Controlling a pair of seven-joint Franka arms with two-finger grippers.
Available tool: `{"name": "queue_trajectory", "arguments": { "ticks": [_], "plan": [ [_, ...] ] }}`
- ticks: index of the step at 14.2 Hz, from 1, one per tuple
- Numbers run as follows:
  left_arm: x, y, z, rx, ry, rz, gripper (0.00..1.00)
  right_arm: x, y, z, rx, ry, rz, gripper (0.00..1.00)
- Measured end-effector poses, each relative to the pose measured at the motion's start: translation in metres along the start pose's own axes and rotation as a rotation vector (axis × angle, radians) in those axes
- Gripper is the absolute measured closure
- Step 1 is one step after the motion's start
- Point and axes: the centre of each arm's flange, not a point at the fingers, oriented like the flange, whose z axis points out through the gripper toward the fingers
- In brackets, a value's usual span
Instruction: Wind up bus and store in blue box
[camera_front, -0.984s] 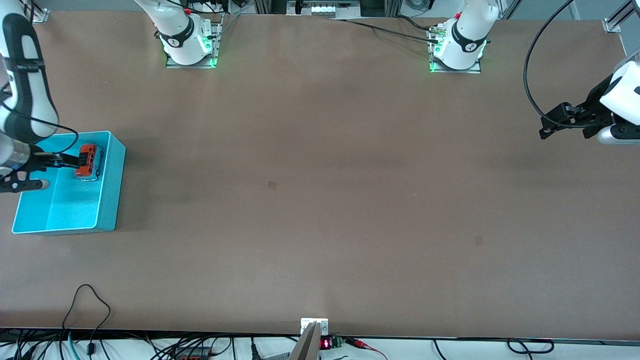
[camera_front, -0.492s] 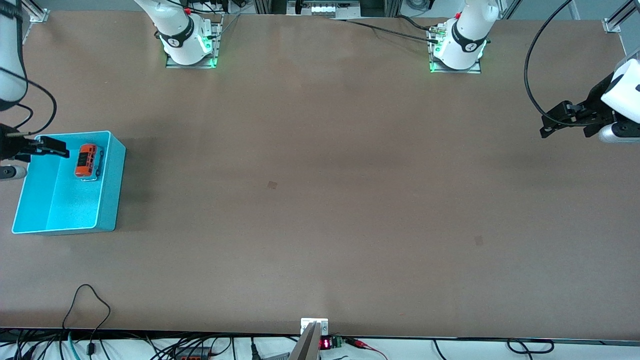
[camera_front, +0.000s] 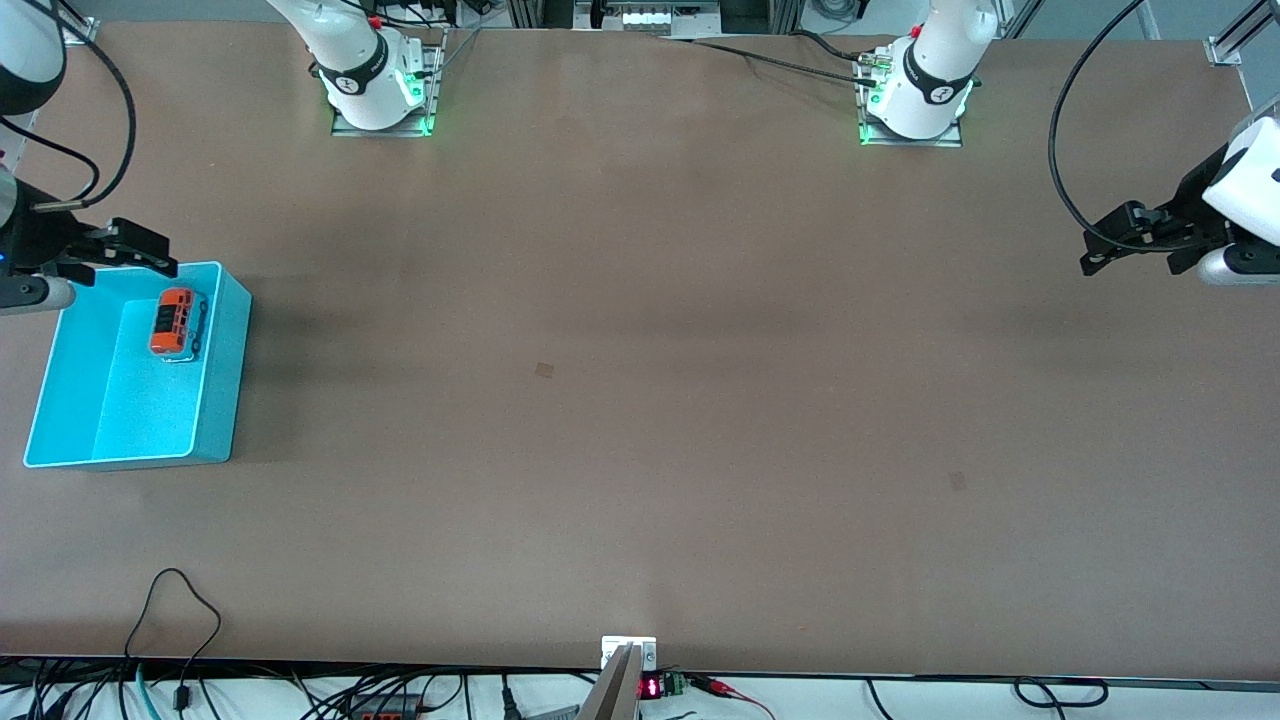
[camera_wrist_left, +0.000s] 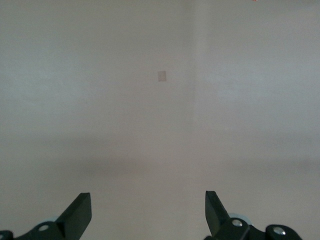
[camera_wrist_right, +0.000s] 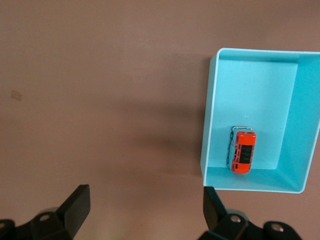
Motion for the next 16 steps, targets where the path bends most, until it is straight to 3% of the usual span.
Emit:
{"name": "queue_trajectory", "arguments": {
  "ticks": [16],
  "plan": [
    [-0.001, -0.001, -0.001, 0.000, -0.001, -0.001, 0.00, 0.000, -0.005, -0.003, 0.004, -0.004, 0.019, 0.00]
  ]
}}
